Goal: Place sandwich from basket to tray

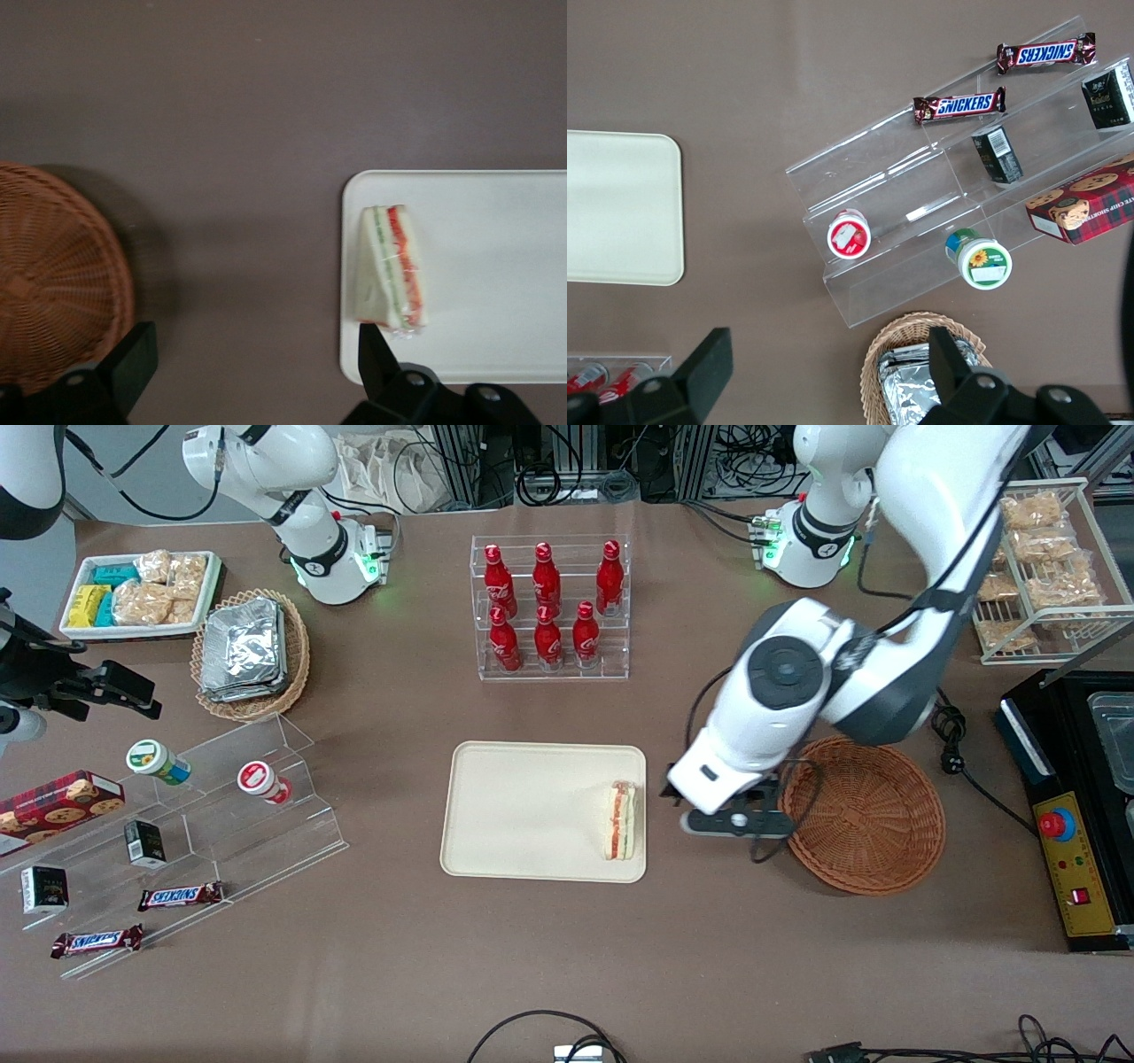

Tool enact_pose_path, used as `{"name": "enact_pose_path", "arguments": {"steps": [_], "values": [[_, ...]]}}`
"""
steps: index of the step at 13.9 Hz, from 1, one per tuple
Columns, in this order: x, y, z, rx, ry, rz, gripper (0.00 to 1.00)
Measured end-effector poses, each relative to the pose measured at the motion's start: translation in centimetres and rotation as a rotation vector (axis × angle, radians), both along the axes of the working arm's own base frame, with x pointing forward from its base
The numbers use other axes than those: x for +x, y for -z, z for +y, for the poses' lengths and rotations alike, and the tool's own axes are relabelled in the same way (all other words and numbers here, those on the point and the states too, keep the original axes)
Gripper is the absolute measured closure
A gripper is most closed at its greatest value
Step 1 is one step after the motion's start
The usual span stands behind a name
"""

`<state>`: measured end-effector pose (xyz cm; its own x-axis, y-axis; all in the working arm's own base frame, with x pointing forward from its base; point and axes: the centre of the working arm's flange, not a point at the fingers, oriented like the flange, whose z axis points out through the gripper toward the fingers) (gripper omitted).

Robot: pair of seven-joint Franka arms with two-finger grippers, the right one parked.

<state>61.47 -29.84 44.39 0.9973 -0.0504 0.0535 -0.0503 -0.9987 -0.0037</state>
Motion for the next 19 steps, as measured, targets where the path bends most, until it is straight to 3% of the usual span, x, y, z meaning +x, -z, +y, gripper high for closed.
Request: {"name": "enact_pose_path", "arguments": {"steps": [6, 9, 13, 19], "values": [[0.6, -3.7, 8.4, 0.075, 0.054, 0.035, 0.0], [-0.4, -6.2, 11.1, 0.07, 0.061, 0.023, 0.0], [-1.3, -10.0, 16.2, 0.017, 0.048, 0.014, 0.0], [-2.7, -12.7, 20.1, 0.03, 0.04, 0.017, 0.0]]}}
